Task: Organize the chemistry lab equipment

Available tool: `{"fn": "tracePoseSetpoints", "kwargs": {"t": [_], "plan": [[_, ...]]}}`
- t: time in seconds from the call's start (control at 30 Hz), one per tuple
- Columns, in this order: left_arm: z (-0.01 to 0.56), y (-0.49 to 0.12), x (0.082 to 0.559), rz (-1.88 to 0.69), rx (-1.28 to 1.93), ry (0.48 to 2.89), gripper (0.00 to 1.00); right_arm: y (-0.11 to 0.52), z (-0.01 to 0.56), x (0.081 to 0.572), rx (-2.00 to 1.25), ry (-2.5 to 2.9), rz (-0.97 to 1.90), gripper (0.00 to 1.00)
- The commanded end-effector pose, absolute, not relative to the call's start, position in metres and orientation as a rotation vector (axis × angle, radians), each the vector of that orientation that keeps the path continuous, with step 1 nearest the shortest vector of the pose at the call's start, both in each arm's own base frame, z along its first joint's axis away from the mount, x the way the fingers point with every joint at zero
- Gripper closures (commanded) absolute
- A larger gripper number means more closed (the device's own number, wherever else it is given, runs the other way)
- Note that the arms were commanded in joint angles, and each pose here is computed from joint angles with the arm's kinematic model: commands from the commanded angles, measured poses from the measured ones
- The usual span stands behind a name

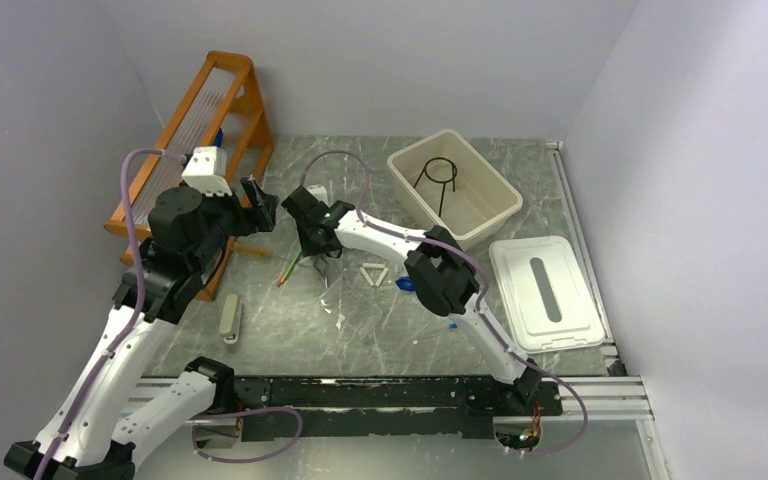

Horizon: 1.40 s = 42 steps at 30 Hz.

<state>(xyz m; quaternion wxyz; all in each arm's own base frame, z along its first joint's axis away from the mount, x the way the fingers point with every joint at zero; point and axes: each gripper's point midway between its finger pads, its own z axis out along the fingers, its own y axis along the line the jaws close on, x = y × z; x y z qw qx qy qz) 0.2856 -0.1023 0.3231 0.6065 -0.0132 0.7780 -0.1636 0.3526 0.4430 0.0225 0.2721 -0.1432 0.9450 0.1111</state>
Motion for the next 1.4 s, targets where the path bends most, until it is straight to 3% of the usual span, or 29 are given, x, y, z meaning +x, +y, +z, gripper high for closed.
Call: {"fn": "tracePoseSetpoints", "kwargs": {"t": [0.0,0.47,0.97,1.37], "plan": [[0.320,-0.093,0.287,-0.305,-0.021,1.807,0.14,0.430,-0.008,0.344,-0.438,2.637,0.194,0.60],[0.319,-0.091,0.290,-0.283,-0.038,1.818,0.13,0.440,0.011,0.364,-0.435,2.538,0.193,1.00],[0.330,-0.081,0.284,-0.257,-0.072,1.788,0.13,0.451,0.145,0.414,-0.290,2.205,0.458,1.00],[0.309,-0.094,0.288,-0.322,-0.062,1.831,0.14,0.401,0.139,0.394,-0.329,2.283,0.459,1.00]]}}
